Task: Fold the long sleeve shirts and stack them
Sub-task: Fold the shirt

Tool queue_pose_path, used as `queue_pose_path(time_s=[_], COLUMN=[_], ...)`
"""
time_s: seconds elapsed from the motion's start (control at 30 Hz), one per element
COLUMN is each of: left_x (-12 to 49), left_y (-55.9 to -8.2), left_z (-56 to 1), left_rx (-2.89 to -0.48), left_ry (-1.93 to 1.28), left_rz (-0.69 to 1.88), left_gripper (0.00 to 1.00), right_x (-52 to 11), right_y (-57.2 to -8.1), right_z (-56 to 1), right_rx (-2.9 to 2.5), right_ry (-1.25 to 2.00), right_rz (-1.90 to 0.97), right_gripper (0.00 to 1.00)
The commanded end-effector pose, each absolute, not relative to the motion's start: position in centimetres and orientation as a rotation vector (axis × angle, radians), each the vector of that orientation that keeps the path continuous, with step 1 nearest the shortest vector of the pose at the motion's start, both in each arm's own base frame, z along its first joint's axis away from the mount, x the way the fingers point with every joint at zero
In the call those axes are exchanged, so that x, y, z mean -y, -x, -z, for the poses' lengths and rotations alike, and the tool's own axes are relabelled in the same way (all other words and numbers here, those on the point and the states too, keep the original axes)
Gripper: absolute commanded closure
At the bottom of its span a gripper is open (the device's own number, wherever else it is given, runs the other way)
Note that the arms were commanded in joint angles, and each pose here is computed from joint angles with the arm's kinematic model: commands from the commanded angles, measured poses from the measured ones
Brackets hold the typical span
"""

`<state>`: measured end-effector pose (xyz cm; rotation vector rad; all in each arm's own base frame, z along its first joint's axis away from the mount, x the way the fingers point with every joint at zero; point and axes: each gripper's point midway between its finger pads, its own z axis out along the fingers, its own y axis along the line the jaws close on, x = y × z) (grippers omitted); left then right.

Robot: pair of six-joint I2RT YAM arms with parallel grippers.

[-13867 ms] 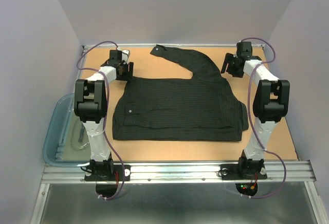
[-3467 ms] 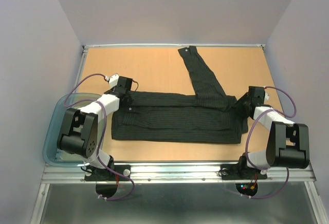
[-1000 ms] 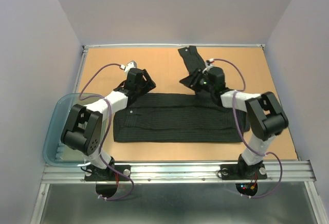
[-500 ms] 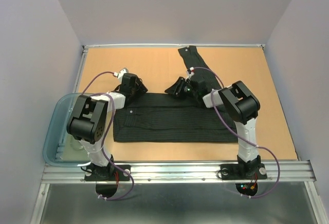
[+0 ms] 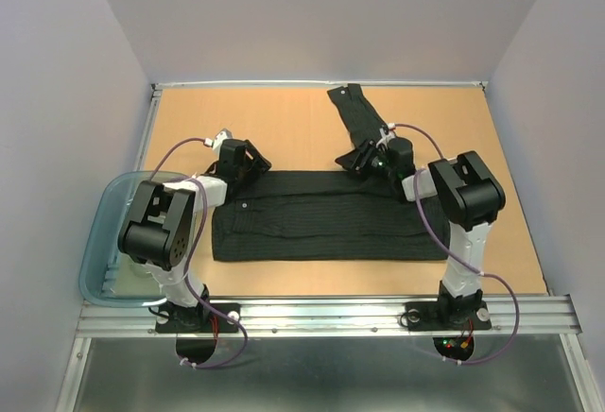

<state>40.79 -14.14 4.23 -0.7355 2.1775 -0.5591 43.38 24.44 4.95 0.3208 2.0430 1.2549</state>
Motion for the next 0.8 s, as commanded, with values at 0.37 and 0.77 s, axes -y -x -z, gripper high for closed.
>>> queue_pose_path(time_s=[0.37, 0.77], left_x=[13.5, 12.1], left_y=[-39.8, -35.7], left_z=[-15.2, -18.8], left_rx=[-2.109, -2.053], left_ry=[0.407, 0.238], left_rz=[0.5, 0.459], left_gripper=[0.01, 0.02], right_x=[-12.9, -7.6], right_y=[-54.9, -59.2], right_z=[-15.2, -7.3], right_rx=[-2.062, -2.185], right_ry=[0.061, 0.114], right_rz=[-0.35, 0.006], right_gripper=[0.21, 0.25])
